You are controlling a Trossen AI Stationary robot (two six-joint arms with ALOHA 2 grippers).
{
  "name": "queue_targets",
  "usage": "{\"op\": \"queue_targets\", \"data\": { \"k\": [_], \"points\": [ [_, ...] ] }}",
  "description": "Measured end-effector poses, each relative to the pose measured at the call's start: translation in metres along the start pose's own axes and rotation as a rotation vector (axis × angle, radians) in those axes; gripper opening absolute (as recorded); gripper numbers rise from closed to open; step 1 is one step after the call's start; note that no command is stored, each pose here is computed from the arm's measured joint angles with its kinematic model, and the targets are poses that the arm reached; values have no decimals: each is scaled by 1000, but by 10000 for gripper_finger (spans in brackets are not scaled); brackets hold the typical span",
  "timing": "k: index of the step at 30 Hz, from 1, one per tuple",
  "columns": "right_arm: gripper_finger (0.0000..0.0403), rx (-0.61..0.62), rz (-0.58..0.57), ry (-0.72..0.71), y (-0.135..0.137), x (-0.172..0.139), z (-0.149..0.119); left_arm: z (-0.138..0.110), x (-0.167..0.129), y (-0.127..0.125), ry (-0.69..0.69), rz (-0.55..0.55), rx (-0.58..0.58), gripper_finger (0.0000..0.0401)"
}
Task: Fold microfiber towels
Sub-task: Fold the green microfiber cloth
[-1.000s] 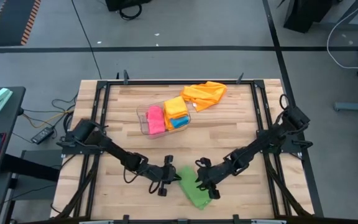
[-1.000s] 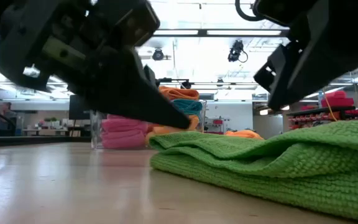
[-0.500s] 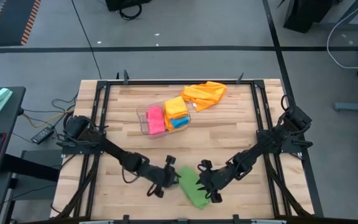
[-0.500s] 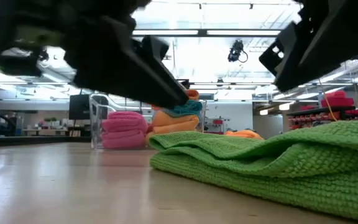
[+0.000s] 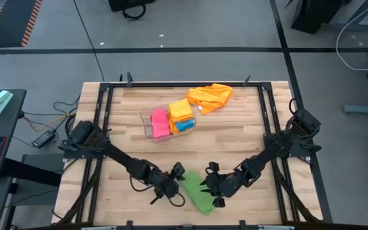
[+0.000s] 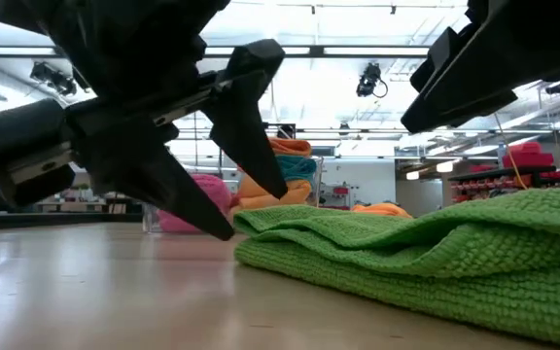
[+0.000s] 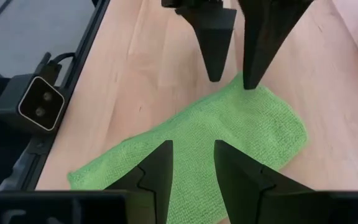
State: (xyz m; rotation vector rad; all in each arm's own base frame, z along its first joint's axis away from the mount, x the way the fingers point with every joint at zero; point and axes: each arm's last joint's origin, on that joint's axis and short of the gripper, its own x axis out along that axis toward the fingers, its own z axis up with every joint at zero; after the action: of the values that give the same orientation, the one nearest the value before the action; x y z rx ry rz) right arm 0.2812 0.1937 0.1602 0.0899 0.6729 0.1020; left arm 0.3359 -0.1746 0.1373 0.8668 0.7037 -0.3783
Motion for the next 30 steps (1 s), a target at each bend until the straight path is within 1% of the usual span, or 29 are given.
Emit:
{"op": "queue_targets", "data": {
  "k": [7,11,13,17,22,24,26,28,30],
  "points": [
    [125,1,1,-5,0,0,1,-4,5,1,6,-14,20,192],
    [125,2,5,-13,1,0,1,-8,11,5,-3,-39,9,188],
    [125,2,6,-17,1,0,2,-12,13,4,14,-52,10,188],
    [125,-2,8,-21,1,0,2,-14,17,5,18,-53,9,185],
    [125,-4,11,-27,1,0,3,-15,19,4,18,-66,27,168],
    [125,-7,13,-32,1,0,3,-15,19,4,20,-69,22,155],
    [125,-11,19,-44,2,0,4,-16,20,4,20,-72,4,133],
    [125,-11,23,-53,2,0,5,-16,20,4,21,-75,0,100],
    [125,-6,18,-71,3,0,7,-16,21,3,20,-73,-29,60]
  ]
}}
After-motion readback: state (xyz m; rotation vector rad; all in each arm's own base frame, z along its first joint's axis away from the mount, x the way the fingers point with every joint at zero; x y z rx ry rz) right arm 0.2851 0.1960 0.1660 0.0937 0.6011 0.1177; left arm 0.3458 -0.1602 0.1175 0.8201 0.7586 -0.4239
